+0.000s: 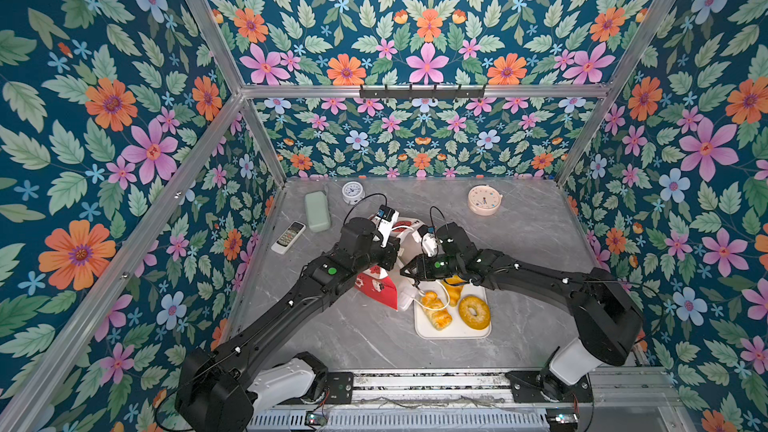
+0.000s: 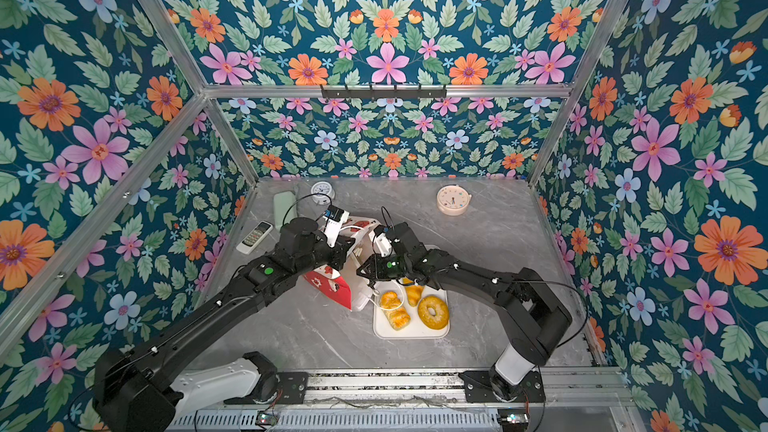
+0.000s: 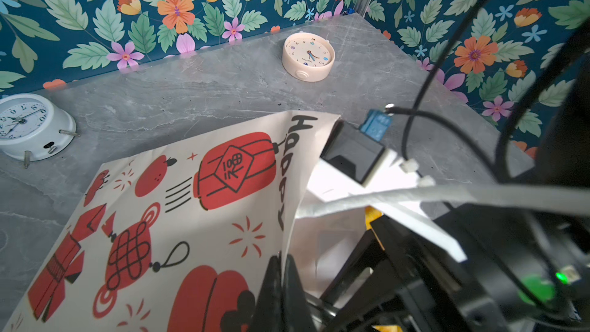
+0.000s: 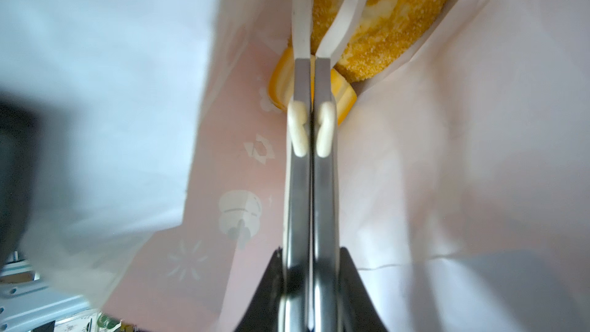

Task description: Take the fake bread out of the paper bag

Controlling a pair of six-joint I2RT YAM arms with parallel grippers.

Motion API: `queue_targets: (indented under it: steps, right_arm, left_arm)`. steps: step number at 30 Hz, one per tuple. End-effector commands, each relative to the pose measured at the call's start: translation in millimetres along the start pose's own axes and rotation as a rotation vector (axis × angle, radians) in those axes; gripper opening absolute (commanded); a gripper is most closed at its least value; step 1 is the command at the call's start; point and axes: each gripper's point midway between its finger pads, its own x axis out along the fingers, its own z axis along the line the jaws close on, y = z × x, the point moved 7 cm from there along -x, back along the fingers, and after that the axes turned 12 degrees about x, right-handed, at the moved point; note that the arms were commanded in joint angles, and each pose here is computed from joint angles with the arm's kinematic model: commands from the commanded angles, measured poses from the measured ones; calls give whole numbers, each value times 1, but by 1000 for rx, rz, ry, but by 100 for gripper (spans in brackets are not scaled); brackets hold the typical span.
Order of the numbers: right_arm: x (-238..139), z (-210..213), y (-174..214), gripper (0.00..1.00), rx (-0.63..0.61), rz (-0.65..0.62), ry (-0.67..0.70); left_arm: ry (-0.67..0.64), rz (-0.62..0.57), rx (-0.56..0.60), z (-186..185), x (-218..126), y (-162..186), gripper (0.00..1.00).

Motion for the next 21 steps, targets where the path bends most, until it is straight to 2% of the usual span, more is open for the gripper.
queue_targets:
  steps: [1, 8, 13, 21]
  right_arm:
    - [-5, 0, -2, 0, -32, -30, 17]
    - [2, -16, 4, 1, 3, 12, 82]
    - [7, -23, 7, 20, 31, 33, 93]
    - [20, -24, 0, 30, 54, 54, 66]
  left_arm:
    - [-20, -33, 12, 2, -1, -7, 0]
    - [-16, -28, 27, 2, -1, -8, 0]
    - [-29, 3, 50, 4, -1, -8, 0]
    - [26, 12, 38, -4, 5, -3, 0]
